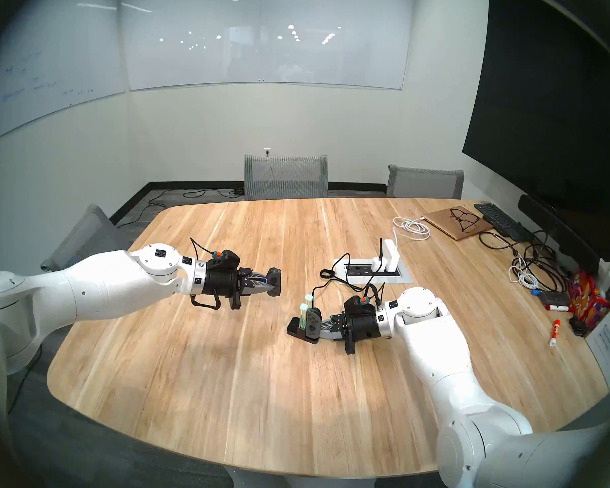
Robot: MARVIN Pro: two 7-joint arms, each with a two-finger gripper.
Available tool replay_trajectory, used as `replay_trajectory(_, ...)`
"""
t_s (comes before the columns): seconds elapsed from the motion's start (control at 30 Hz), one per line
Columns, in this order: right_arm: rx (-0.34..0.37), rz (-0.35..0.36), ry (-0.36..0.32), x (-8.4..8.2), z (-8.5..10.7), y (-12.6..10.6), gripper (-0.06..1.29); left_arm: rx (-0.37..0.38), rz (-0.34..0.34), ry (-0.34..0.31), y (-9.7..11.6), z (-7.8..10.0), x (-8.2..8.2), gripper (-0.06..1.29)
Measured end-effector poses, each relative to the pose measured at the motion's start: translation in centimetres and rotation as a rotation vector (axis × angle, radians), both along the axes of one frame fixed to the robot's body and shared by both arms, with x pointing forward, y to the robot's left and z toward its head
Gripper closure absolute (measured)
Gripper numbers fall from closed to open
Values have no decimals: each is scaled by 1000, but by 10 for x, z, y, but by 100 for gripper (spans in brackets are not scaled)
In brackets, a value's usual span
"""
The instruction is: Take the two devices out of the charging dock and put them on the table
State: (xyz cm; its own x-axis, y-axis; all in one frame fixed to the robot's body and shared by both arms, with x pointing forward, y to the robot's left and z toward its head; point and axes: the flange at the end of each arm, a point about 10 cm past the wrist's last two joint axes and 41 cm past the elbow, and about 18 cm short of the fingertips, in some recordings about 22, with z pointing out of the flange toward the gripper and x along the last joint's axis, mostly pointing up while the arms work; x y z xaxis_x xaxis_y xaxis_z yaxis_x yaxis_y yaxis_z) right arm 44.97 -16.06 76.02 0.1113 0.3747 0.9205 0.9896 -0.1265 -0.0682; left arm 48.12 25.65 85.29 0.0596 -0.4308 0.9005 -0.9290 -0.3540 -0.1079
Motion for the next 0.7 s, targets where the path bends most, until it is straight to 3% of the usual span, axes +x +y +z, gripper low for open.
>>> replay_trajectory(0.3, 0, 0, 0, 0, 0, 0, 125, 50, 174, -10, 8, -1, 9, 115)
replay_trajectory(0.7, 0, 0, 0, 0, 0, 0, 125, -15, 275, 34, 10, 7, 10, 115)
